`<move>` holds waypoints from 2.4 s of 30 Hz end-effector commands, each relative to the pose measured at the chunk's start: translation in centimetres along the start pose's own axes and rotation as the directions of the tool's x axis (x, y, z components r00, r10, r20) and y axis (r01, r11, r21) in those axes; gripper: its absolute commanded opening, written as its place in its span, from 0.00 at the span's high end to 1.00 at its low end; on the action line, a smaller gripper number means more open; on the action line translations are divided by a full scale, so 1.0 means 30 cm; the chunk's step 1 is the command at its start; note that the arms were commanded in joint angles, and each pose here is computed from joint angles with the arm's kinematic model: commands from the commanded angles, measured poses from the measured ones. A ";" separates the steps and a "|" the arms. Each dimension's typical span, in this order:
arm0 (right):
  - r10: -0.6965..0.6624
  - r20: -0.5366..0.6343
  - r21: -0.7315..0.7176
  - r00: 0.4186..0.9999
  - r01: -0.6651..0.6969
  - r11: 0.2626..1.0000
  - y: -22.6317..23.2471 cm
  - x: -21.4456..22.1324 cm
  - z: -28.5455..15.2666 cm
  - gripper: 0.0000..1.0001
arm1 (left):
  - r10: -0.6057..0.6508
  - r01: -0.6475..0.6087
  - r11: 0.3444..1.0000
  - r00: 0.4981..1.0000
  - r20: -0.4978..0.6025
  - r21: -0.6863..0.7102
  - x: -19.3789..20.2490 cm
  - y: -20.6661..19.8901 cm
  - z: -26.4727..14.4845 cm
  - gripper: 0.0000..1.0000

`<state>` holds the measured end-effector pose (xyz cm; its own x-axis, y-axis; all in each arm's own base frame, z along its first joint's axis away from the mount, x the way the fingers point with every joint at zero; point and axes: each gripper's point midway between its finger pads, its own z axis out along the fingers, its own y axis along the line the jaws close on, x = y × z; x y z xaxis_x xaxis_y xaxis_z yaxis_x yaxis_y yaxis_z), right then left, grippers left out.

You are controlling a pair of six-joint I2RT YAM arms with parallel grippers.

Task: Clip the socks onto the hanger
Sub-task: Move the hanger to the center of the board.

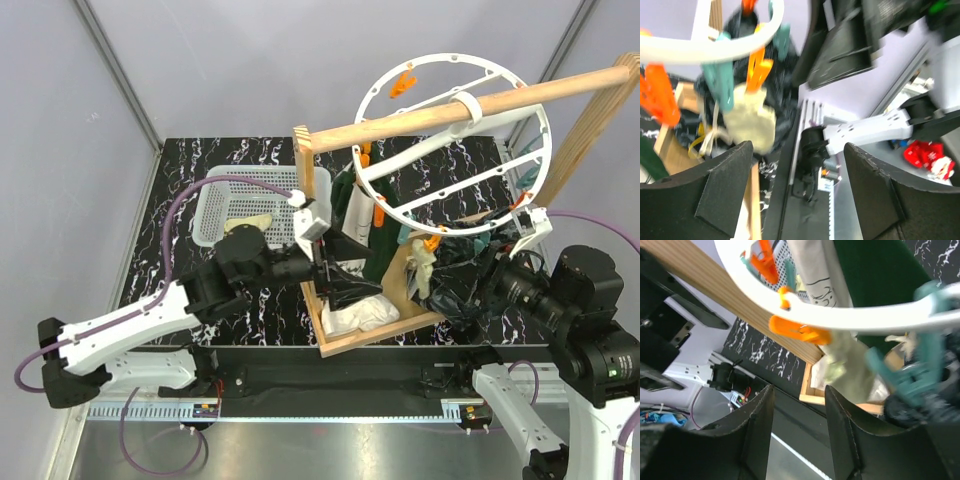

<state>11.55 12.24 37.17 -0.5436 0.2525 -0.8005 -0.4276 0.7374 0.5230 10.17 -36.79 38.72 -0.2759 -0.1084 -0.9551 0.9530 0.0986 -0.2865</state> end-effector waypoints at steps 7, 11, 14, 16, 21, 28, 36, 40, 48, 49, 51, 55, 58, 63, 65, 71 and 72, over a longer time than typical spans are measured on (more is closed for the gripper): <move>0.058 0.032 0.035 0.998 -0.059 0.998 -0.042 -0.066 0.085 0.50 | -0.033 0.018 0.978 0.997 0.071 0.206 -0.099 -0.125 0.023 0.23; 0.055 0.030 0.038 0.998 -0.057 0.998 -0.048 -0.062 0.088 0.49 | 0.069 -0.110 0.931 0.989 0.129 0.347 -0.105 -0.210 0.006 0.35; 0.046 0.005 0.067 0.999 -0.046 0.997 -0.070 -0.043 0.091 0.48 | 0.155 -0.196 0.915 0.978 0.142 0.352 -0.077 -0.235 -0.016 0.33; 0.036 0.001 0.085 0.999 -0.036 0.996 -0.086 -0.039 0.094 0.47 | 0.208 -0.256 0.871 0.965 0.158 0.418 -0.076 -0.293 -0.055 0.32; 0.028 0.003 0.106 1.000 -0.028 0.994 -0.106 -0.041 0.105 0.45 | 0.277 -0.331 0.794 0.944 0.181 0.510 -0.093 -0.394 -0.179 0.28; 0.029 -0.008 0.104 1.000 -0.028 0.994 -0.108 -0.037 0.109 0.44 | 0.253 -0.239 0.961 0.963 0.092 -0.139 -0.121 -0.059 -0.322 0.51; 0.019 -0.017 0.129 1.000 -0.016 0.992 -0.115 -0.028 0.089 0.35 | 0.020 -0.081 0.721 0.995 -0.096 -0.688 0.078 0.298 -0.438 0.32; 0.018 -0.016 0.120 1.000 -0.016 0.993 -0.107 -0.027 0.084 0.31 | -0.029 -0.096 0.644 0.988 -0.151 -0.759 0.151 0.377 -0.401 0.33; 0.003 -0.007 0.124 1.000 -0.002 0.992 -0.097 -0.028 0.058 0.30 | -0.055 -0.054 0.673 0.991 -0.123 -0.738 0.181 0.448 -0.321 0.50; 0.001 -0.005 0.121 1.000 -0.001 0.993 -0.095 -0.027 0.056 0.30 | -0.053 -0.058 0.685 0.990 -0.129 -0.727 0.186 0.450 -0.304 0.52; -0.003 0.000 0.122 1.000 0.003 0.993 -0.093 -0.029 0.050 0.30 | -0.047 -0.042 0.727 0.993 -0.110 -0.685 0.169 0.432 -0.256 0.55; -0.007 0.012 0.125 1.000 0.006 0.992 -0.091 -0.033 0.042 0.30 | -0.052 -0.031 0.806 0.991 -0.123 -0.591 0.170 0.404 -0.131 0.62; -0.009 0.021 0.133 1.000 0.006 0.991 -0.092 -0.039 0.037 0.30 | -0.050 -0.016 0.847 0.993 -0.110 -0.531 0.148 0.380 -0.062 0.65; -0.019 0.039 0.181 0.999 0.012 0.983 -0.111 -0.052 0.020 0.29 | -0.069 0.004 0.881 0.991 -0.119 -0.474 0.151 0.364 0.031 0.67; -0.021 0.044 0.205 0.999 0.011 0.979 -0.123 -0.055 0.014 0.29 | -0.070 0.005 0.878 0.990 -0.119 -0.478 0.150 0.366 0.034 0.67; -0.030 0.035 0.229 0.999 0.021 0.973 -0.140 -0.054 0.014 0.29 | -0.069 0.023 0.849 0.995 -0.069 -0.529 0.116 0.355 -0.064 0.59; -0.035 0.032 0.217 0.999 0.027 0.976 -0.133 -0.057 0.017 0.29 | -0.070 0.032 0.845 0.996 -0.053 -0.533 0.108 0.350 -0.083 0.56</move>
<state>14.35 9.46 35.35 -0.5377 0.2673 -0.7996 -0.2565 0.8516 0.4572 20.71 -34.01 27.99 -0.3794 0.0676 -0.9228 0.6942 0.6802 -0.2355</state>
